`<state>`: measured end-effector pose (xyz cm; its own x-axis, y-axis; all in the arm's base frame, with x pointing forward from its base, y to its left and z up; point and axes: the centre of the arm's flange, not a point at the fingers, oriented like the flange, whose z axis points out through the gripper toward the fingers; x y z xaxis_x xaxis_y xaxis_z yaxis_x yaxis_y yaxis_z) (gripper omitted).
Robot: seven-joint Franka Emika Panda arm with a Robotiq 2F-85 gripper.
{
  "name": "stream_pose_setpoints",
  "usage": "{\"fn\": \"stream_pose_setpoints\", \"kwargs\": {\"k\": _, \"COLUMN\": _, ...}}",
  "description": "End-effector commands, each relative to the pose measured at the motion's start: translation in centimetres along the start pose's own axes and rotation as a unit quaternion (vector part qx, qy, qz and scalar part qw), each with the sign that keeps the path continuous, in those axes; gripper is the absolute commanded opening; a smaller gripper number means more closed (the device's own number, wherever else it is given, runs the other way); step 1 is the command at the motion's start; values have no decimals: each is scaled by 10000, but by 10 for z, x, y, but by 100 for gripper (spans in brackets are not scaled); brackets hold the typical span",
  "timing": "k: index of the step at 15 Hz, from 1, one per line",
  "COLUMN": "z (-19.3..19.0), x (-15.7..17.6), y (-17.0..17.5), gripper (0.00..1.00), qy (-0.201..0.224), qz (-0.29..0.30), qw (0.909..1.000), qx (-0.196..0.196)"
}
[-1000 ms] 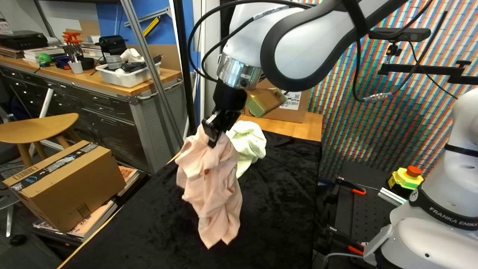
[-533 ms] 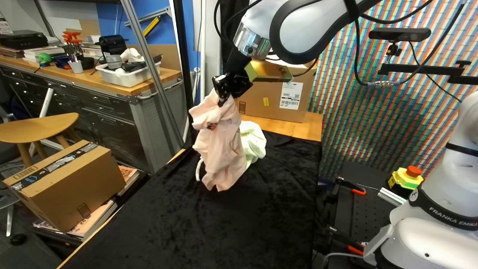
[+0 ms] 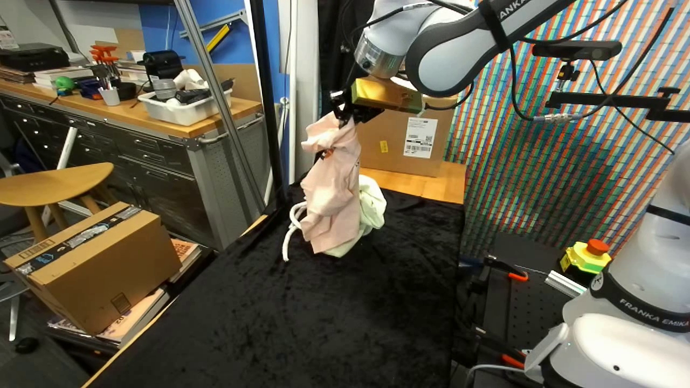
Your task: One by one, move every item on the table to the right back of the table.
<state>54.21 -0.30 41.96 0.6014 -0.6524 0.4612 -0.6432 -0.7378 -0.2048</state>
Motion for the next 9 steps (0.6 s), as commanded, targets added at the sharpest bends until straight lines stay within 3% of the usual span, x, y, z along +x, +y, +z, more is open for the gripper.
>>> {"fn": "stream_pose_setpoints", "kwargs": {"k": 1, "z": 4, "x": 10, "y": -8, "gripper": 12, "qy": 502, "qz": 792, "qw": 9950, "qx": -332}}
{"fn": "stream_pose_setpoints", "kwargs": {"k": 2, "z": 5, "x": 12, "y": -7, "gripper": 12, "qy": 557, "qz": 914, "qw": 9935, "qx": -390}}
{"fn": "stream_pose_setpoints", "kwargs": {"k": 3, "z": 6, "x": 11, "y": -7, "gripper": 37, "qy": 632, "qz": 985, "qw": 9921, "qx": -446}}
{"fn": "stream_pose_setpoints", "kwargs": {"k": 4, "z": 8, "x": 9, "y": -8, "gripper": 37, "qy": 660, "qz": 1053, "qw": 9911, "qx": -478}}
{"fn": "stream_pose_setpoints", "kwargs": {"k": 9, "z": 16, "x": -13, "y": -17, "gripper": 74, "qy": 519, "qz": 936, "qw": 9932, "qx": -453}}
